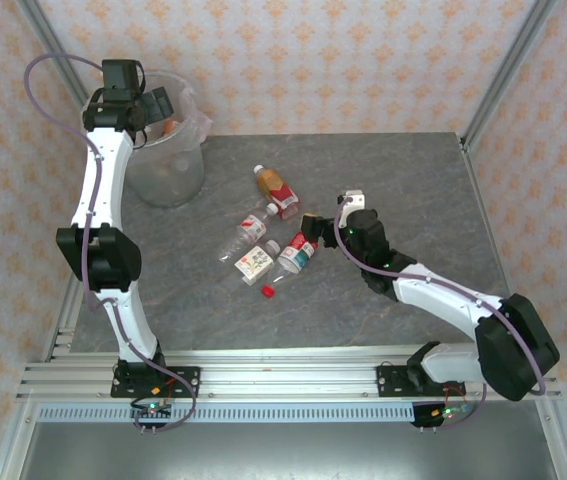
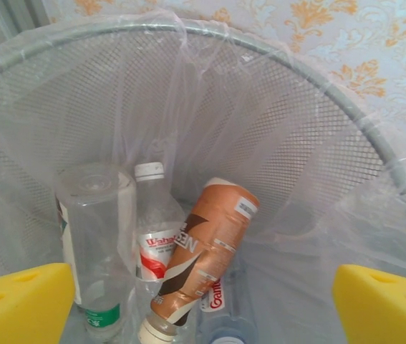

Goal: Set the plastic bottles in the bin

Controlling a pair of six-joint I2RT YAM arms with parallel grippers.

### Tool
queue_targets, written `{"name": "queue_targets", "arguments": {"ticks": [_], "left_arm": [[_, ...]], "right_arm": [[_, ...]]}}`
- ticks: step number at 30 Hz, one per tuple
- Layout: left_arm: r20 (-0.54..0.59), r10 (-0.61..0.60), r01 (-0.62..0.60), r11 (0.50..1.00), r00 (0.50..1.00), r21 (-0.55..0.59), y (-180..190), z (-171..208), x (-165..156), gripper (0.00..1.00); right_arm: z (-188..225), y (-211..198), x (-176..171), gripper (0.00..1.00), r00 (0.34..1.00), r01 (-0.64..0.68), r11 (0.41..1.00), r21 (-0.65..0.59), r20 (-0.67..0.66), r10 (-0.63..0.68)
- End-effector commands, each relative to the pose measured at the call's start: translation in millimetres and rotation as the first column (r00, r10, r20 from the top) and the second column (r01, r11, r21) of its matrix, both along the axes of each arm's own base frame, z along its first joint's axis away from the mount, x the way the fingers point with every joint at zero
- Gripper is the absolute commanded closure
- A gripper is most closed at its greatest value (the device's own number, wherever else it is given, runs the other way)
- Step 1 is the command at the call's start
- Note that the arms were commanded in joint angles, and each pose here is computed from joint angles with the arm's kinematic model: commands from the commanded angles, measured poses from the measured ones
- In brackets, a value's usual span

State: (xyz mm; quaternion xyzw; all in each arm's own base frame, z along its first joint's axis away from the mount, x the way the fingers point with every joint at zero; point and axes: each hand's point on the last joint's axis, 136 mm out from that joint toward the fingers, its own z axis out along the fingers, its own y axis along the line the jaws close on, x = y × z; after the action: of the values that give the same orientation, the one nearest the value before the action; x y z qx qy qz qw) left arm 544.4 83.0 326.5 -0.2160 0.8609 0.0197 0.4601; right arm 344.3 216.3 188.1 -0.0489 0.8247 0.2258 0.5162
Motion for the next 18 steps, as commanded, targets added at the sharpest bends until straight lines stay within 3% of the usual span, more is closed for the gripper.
{"name": "queue_targets", "arguments": {"ticks": [1, 2, 6, 18], "left_arm": [[0.091, -0.035, 0.039, 0.998, 0.995, -0.040, -12, 44, -15, 0.05], [0.129, -0.041, 0.047, 0.998, 0.991, -0.044, -14, 61, -24, 0.04], [0.177, -0.064, 0.078, 0.994, 0.982, -0.074, -22, 74, -28, 0.00], [0.272, -0.149, 0.200, 0.965, 0.951, -0.170, -50, 94, -43, 0.00]], "right_arm": [[10, 5, 5, 0.01, 1.000, -0.008, 1.000, 0.016, 0.009, 0.007], [10, 5, 6, 0.01, 1.000, -0.006, 1.000, 0.016, 0.009, 0.006], [8, 7, 7, 0.01, 1.000, -0.006, 1.000, 0.013, 0.001, 0.006], [4, 7, 12, 0.01, 1.000, 0.010, 1.000, -0.002, -0.017, -0.010]]}}
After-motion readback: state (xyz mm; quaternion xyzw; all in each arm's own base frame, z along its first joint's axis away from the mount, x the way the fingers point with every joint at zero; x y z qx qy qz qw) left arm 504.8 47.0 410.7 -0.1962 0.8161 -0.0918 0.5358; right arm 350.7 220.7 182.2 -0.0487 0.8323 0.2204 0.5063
